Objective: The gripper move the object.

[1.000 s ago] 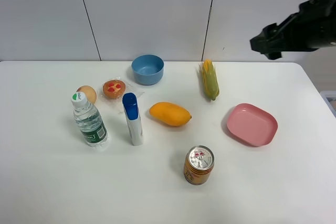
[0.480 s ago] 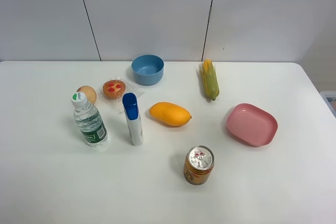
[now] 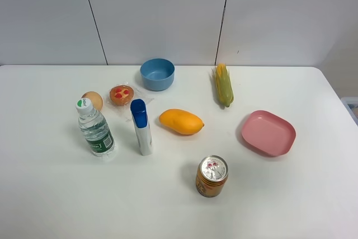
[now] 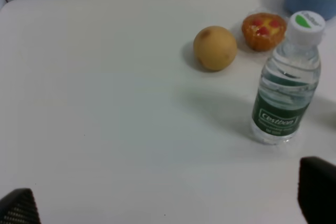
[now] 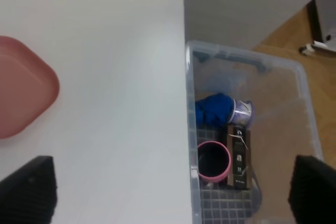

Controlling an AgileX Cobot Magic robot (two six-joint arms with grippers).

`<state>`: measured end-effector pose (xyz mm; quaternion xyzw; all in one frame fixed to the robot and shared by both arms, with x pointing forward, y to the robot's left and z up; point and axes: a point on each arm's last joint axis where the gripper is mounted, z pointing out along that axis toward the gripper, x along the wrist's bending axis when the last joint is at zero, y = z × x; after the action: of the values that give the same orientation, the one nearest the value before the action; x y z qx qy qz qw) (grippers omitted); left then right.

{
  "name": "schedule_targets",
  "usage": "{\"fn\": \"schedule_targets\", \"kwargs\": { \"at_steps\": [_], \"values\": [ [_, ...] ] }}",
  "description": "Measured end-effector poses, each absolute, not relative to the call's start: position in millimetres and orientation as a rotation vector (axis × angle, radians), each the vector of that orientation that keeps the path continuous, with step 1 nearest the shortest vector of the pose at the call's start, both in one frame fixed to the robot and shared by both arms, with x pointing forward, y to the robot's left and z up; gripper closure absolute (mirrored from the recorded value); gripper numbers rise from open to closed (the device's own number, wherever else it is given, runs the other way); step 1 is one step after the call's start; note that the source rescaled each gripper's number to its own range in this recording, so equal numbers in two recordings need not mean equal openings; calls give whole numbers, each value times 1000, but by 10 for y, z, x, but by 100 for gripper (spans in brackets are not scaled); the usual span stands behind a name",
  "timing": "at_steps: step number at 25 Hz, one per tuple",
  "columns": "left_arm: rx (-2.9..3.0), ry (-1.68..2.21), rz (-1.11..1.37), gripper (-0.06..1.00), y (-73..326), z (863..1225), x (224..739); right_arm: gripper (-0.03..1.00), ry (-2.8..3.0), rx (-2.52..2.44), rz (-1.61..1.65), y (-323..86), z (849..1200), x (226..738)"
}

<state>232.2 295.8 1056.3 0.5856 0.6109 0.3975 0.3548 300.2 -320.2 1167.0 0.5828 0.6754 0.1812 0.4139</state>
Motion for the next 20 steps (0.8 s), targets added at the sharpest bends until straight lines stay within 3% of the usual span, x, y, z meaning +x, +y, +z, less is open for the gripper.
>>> {"fn": "schedule_targets", "kwargs": {
  "at_steps": [5, 20],
  "values": [
    [1513, 1579, 1027, -6, 2958, 10563, 2322, -2, 1648, 1510, 485, -3207, 11669, 2823],
    [1513, 1579, 1027, -6, 2958, 10563, 2322, -3, 1460, 1413, 736, -3144, 11673, 2102]
  ]
}}
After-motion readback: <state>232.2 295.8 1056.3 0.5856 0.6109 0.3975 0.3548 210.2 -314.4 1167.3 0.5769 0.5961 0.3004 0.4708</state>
